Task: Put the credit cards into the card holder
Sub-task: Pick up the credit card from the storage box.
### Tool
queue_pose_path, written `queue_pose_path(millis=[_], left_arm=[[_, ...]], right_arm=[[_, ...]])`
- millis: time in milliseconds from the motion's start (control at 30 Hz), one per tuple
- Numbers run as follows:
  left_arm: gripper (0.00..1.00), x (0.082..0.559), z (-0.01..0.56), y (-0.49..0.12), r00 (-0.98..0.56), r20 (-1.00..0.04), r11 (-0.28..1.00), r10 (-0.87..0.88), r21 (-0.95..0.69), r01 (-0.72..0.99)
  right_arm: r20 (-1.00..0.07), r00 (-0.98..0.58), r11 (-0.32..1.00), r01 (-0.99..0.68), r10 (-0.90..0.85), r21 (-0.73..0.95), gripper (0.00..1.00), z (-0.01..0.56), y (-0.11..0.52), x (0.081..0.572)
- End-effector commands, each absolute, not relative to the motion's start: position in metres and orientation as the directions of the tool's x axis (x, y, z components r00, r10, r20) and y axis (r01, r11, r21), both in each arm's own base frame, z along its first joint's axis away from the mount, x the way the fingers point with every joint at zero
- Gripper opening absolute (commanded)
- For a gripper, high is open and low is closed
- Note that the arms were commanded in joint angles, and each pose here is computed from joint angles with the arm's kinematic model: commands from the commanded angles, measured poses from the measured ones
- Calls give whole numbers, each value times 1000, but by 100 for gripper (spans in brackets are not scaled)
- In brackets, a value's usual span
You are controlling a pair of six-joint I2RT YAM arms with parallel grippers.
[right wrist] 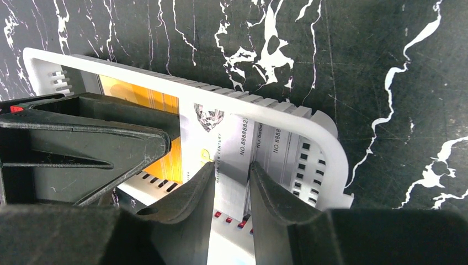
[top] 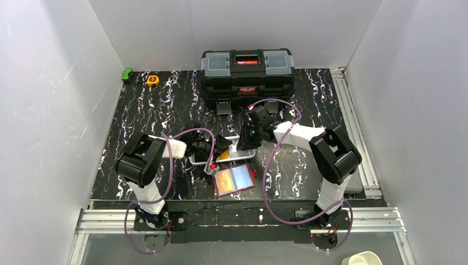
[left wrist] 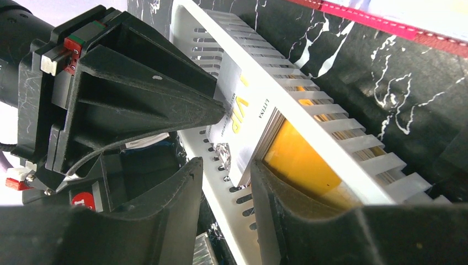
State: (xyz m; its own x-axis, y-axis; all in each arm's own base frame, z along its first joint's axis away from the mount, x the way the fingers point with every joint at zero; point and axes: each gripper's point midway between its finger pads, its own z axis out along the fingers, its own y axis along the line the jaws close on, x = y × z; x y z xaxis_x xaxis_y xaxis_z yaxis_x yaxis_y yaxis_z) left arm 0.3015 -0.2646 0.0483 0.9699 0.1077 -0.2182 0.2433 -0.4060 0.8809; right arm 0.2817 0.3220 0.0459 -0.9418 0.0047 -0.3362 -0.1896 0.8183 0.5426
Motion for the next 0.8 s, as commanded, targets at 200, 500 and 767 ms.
queue_pose_path(millis=[200,500,767], left_arm=[[37,282,54,-274,954,245,-391,-171,872,-294],[39,281,58,-271,954,249,-374,-166,879,-295],[45,275,66,-270,953,247,-331,-176,897,-293]], right_arm=[[-401,-916,665,-304,-8,682,36,81,373,293],[-397,-918,654,-305,-8,693,36,77,380,297],[-386,-923,659,-296,-9,691,36,70,377,294]])
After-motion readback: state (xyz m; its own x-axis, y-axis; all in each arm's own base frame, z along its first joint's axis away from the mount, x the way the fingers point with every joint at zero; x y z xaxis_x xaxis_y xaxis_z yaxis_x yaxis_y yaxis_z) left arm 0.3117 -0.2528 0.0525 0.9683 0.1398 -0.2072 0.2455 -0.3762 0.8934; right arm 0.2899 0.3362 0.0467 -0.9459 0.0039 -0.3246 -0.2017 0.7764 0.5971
